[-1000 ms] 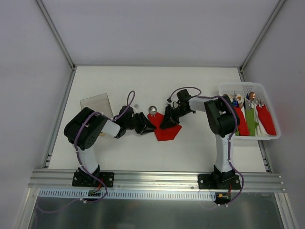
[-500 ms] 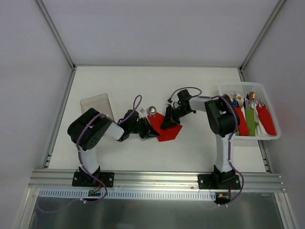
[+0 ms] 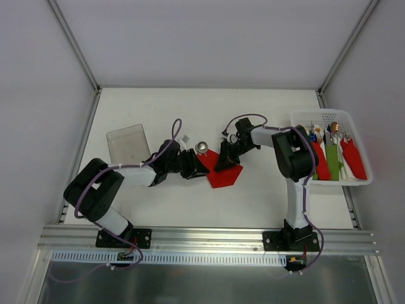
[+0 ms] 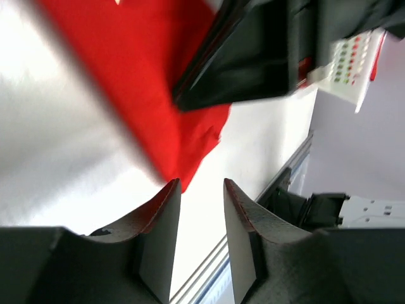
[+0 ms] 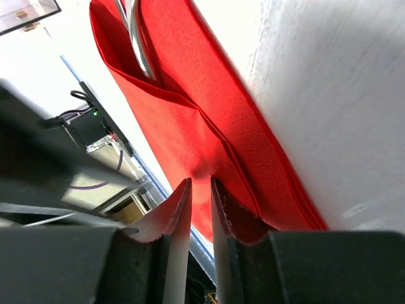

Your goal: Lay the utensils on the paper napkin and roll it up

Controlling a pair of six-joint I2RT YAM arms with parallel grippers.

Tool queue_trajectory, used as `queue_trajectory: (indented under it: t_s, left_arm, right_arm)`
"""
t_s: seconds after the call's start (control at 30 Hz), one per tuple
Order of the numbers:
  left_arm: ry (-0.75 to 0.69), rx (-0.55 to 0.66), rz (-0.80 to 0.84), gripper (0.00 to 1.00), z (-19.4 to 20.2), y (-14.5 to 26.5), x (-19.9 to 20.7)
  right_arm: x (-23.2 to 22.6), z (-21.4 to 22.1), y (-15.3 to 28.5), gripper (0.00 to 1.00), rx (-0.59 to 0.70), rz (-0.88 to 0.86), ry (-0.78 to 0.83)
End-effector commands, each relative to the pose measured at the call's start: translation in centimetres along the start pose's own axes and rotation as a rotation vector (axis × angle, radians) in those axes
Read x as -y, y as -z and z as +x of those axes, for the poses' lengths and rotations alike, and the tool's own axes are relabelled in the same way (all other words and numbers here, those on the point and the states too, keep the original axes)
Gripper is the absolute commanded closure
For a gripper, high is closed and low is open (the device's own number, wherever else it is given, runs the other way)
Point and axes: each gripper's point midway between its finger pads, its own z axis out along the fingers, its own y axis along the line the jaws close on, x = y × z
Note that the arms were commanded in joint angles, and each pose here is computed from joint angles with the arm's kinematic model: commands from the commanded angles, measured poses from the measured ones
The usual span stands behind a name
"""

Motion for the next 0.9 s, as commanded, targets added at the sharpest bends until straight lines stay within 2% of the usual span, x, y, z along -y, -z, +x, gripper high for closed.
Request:
queue_trajectory:
  t_s: [0.0, 0.13, 0.17, 0.27, 0.53, 0.63, 0.67, 0.8, 0.87]
  left_arm:
    - [-0.139, 0.071, -0.046, 0.67, -3.0, 0.3, 2.7]
    - [-0.112, 0.070, -0.084, 0.80, -4.4, -1.6, 2.7]
    - [-0.101, 0.067, -0.087, 0.85, -4.5, -2.0, 2.7]
    - [-0.066, 0.065, -0.087, 0.92, -5.2, -3.7, 2.6]
    - [0.006, 0.016, -0.152, 1.00, -4.7, -6.2, 0.0]
    - [0.021, -0.007, -0.211, 1.00, -4.5, -6.6, -1.0]
    - [0.026, -0.014, -0.232, 1.00, -4.4, -6.7, -1.6]
    - [0.051, -0.027, -0.287, 1.00, -4.1, -6.9, -2.7]
    - [0.064, -0.031, -0.301, 1.00, -4.0, -6.9, -3.1]
  right_arm:
    - [3.9, 0.0, -0.1, 0.79, -0.003, 0.162, 0.009]
    - [4.3, 0.2, -0.1, 0.79, -0.016, 0.178, 0.045]
    - [4.3, 0.2, -0.1, 0.79, -0.018, 0.179, 0.039]
    - [4.2, 0.1, -0.2, 0.79, -0.021, 0.178, 0.041]
    - [3.9, 0.1, -0.1, 0.81, -0.025, 0.177, 0.047]
    - [3.8, 0.1, 0.0, 0.81, -0.027, 0.176, 0.050]
    - [3.6, 0.0, 0.1, 0.80, -0.022, 0.174, 0.057]
    - [2.2, -0.3, 1.2, 0.58, -0.002, 0.153, 0.093]
    - [1.0, -0.6, 2.6, 0.52, 0.025, 0.145, 0.131]
